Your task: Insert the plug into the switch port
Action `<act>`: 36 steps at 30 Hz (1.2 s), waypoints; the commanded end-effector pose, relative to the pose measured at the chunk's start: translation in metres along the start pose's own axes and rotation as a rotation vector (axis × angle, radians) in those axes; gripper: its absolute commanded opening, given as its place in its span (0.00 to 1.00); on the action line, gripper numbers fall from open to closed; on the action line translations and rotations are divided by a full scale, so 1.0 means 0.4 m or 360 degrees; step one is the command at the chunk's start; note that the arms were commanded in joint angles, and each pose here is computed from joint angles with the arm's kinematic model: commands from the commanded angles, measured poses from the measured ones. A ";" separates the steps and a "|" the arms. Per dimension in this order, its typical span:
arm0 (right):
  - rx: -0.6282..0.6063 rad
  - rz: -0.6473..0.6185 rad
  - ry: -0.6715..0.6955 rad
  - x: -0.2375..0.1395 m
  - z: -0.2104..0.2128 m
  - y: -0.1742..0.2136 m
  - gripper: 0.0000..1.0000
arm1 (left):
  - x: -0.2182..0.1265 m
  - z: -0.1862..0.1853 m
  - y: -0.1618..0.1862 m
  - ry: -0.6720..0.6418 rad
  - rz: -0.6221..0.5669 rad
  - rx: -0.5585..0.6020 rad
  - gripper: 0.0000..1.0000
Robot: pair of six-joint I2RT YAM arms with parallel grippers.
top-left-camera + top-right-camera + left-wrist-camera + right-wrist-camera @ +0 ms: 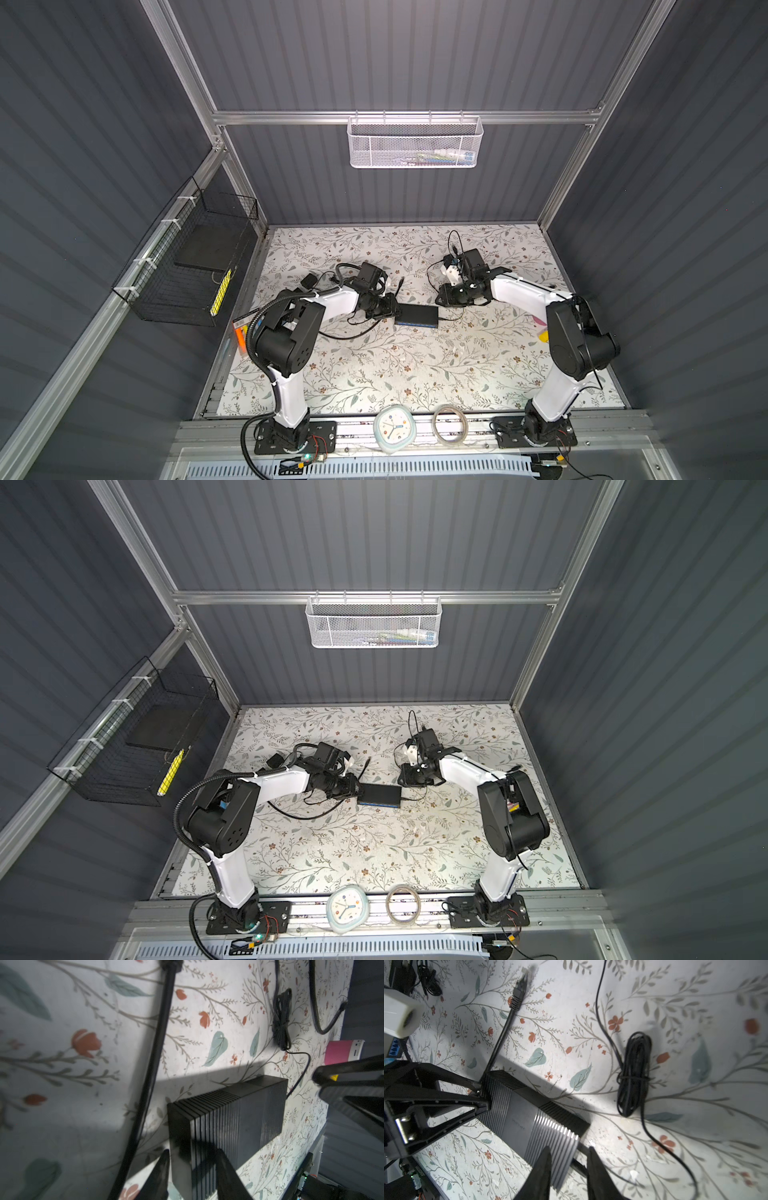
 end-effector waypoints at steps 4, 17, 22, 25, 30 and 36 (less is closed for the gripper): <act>-0.0063 -0.0013 0.0360 -0.090 -0.161 -0.065 0.30 | -0.121 -0.040 -0.061 -0.0047 -0.0197 0.0096 0.39; -0.0142 0.0280 0.0590 0.007 -0.359 -0.131 0.27 | -0.283 -0.065 -0.065 -0.0008 -0.0465 0.0177 0.41; -0.0149 0.0300 0.0587 0.026 -0.369 -0.134 0.27 | -0.294 -0.054 -0.074 -0.0015 -0.0478 0.0160 0.41; -0.0145 0.0347 0.0594 0.046 -0.379 -0.127 0.23 | -0.296 -0.055 -0.079 -0.0011 -0.0476 0.0161 0.41; -0.0159 0.0344 0.0617 0.043 -0.384 -0.145 0.21 | -0.301 -0.049 -0.079 -0.0024 -0.0479 0.0156 0.41; -0.0176 0.0266 0.0614 0.047 -0.390 -0.217 0.27 | -0.299 -0.038 -0.077 -0.0037 -0.0479 0.0143 0.41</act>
Point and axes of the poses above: each gripper's point midway between its finger pads, its own x axis out along the fingers, its own z axis along the line the jaws close on, y = z × x, the point moved 4 cm from there along -x, back along the fingers, and after that the axes turned 9 degrees about -x, right-handed, at the moved point
